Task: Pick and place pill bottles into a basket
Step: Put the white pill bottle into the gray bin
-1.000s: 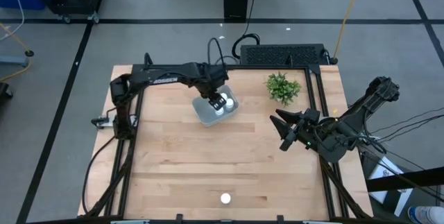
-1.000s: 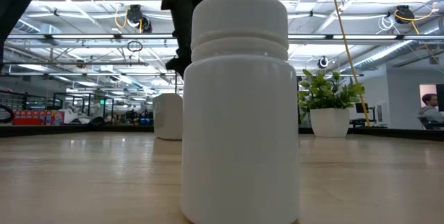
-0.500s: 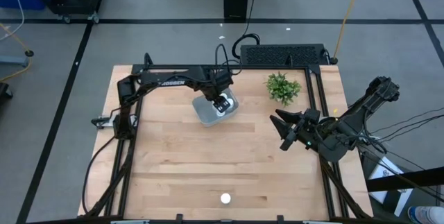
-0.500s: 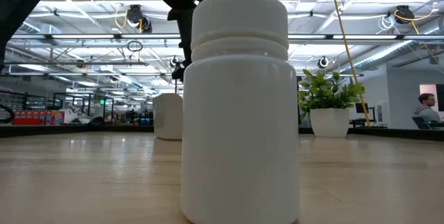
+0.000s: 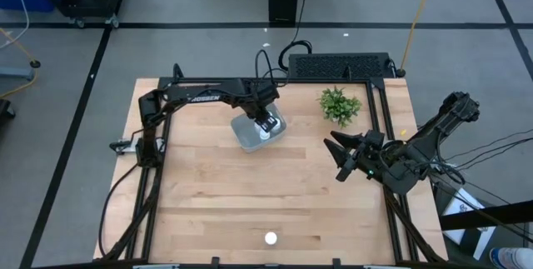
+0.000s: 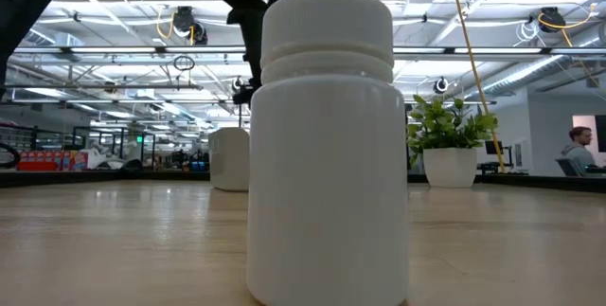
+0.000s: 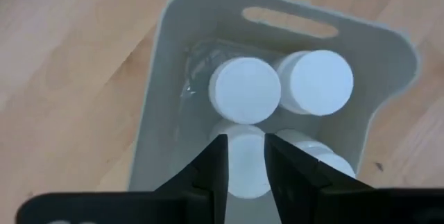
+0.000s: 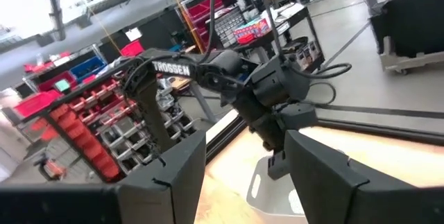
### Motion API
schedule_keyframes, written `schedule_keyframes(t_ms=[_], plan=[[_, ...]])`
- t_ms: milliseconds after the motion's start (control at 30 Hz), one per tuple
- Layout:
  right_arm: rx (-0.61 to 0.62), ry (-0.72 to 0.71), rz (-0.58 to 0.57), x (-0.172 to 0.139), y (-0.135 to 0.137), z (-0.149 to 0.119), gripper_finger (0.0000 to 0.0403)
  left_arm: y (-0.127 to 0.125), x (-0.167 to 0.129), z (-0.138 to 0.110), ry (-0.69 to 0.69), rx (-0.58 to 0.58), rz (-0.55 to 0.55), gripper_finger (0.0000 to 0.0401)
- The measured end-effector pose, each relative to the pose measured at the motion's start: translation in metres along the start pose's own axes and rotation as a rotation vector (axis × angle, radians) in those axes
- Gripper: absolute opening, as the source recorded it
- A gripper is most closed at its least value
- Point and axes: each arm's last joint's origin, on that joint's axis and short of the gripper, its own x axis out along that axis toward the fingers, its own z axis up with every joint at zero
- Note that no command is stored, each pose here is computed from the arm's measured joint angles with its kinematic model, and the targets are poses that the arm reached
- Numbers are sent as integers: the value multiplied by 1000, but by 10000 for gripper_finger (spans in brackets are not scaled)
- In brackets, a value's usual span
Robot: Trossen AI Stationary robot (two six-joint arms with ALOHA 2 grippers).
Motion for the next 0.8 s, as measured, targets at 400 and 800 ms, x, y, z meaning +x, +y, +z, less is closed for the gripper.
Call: schedule_keyframes(t_ms=[400, 800], plan=[[63, 6, 6, 0, 0, 0, 192, -3, -70, -12, -80, -52, -100, 127], [-20, 10, 24, -7, 1, 0, 192, -108, -104, -75, -63, -37, -333, 248]])
